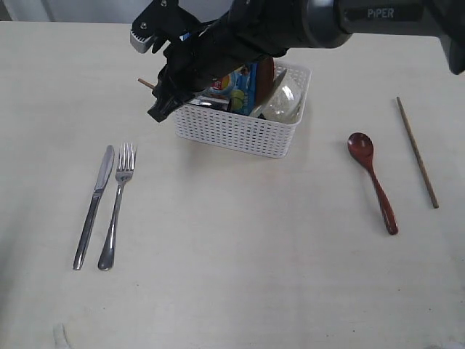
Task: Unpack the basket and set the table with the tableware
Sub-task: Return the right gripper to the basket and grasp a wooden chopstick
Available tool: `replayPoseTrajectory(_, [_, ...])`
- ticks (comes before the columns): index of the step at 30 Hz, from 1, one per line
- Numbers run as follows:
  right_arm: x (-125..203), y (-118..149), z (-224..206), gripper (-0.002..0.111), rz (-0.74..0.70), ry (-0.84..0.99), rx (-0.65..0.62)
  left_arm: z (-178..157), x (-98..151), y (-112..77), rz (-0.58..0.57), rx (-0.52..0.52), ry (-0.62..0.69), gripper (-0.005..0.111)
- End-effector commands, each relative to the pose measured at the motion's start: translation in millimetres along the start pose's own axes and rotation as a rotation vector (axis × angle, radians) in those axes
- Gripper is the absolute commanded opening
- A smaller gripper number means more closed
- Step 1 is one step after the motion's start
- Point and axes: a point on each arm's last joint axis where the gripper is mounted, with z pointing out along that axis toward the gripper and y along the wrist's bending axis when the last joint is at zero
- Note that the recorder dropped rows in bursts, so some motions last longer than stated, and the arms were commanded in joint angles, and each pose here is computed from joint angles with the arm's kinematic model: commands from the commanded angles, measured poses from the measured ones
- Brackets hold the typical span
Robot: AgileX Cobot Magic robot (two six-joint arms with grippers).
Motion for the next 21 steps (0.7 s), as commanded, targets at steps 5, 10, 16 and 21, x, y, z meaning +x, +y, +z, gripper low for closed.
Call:
replayPoseTrajectory(5, [-4, -3, -5, 0.0, 0.005, -0.019, 0.01, 0, 1, -0.2, 0.002, 0.004, -0.001, 0.0])
replayPoseTrajectory(10, [-7, -1, -9, 0.0, -0.012, -0.019, -0.007, 0, 1, -0.2, 0.002, 0.004, -0.001, 0.0])
replayPoseTrajectory(16, [-22, 0, -31, 0.0, -0.029, -0.066, 0.011, 0, 1, -0.2, 0.002, 0.004, -0.001, 0.0])
replayPoseTrajectory(21, [-35, 1, -51, 0.0, -0.041, -0.107, 0.026, 0, 1, -0.2, 0.002, 0.004, -0.001, 0.0])
